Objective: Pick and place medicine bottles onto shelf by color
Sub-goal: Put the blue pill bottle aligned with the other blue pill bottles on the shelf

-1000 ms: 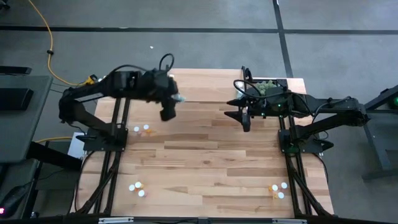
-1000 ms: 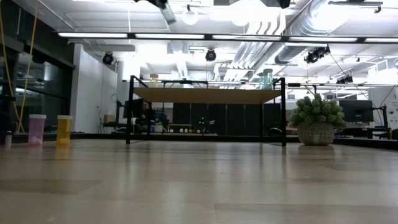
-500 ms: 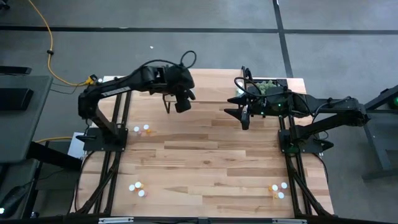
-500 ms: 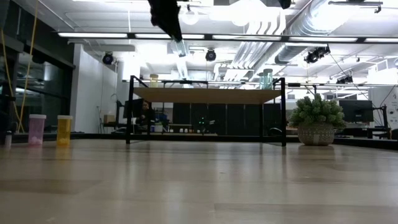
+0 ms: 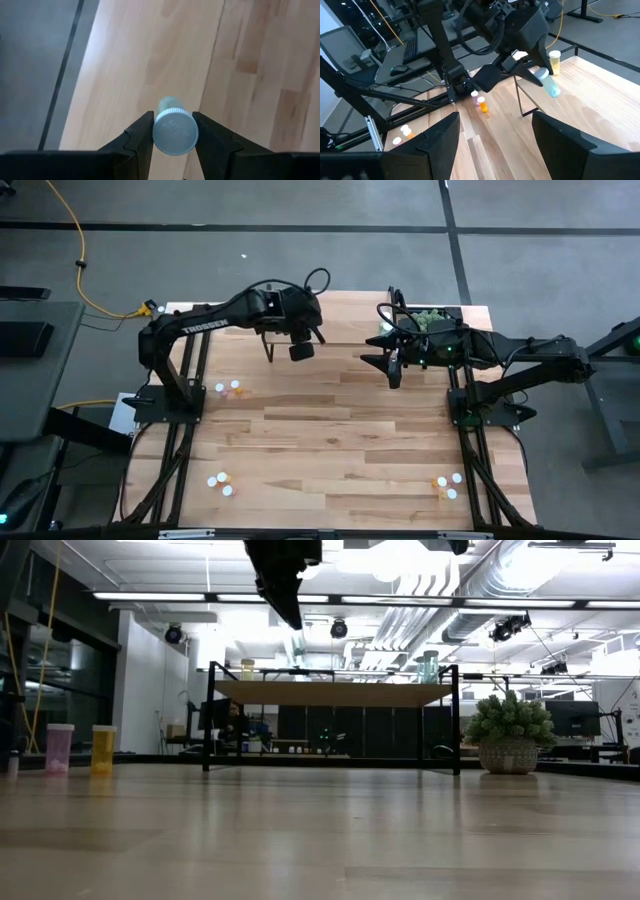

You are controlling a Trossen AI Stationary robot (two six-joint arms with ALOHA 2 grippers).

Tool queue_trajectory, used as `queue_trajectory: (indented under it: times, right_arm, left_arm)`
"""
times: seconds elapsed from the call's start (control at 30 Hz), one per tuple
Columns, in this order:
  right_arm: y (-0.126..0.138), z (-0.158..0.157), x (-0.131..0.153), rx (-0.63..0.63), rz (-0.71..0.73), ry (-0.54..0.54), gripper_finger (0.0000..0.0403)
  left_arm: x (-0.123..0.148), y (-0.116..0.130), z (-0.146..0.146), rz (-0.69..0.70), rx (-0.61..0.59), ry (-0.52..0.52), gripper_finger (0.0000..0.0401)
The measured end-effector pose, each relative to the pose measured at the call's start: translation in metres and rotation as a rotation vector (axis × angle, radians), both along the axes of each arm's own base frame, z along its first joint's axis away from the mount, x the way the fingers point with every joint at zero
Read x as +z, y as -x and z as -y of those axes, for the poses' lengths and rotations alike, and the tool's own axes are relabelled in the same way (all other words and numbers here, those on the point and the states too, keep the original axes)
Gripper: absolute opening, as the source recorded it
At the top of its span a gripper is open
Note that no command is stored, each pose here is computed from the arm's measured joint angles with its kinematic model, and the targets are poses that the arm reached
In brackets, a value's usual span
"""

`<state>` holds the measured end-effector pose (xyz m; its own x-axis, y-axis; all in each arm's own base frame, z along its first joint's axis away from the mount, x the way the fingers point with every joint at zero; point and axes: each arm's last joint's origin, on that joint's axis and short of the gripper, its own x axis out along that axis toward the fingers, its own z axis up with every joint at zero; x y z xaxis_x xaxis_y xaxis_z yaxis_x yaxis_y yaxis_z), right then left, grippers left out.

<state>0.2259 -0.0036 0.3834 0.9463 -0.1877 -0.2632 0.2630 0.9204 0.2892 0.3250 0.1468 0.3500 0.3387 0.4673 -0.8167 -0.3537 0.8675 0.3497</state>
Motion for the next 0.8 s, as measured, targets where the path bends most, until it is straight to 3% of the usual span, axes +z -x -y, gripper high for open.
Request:
queue_trajectory:
  times: [0.53, 0.8]
  right_arm:
    - [0.000, 0.001, 0.000, -0.024, 0.004, -0.011, 0.0240]
    - [0.000, 0.001, 0.000, -0.045, 0.005, -0.014, 0.0240]
  left_arm:
    - [-0.001, 0.011, -0.025, 0.019, 0.052, 0.036, 0.0117]
    - [-0.023, 0.005, -0.026, -0.124, -0.012, 0.063, 0.0117]
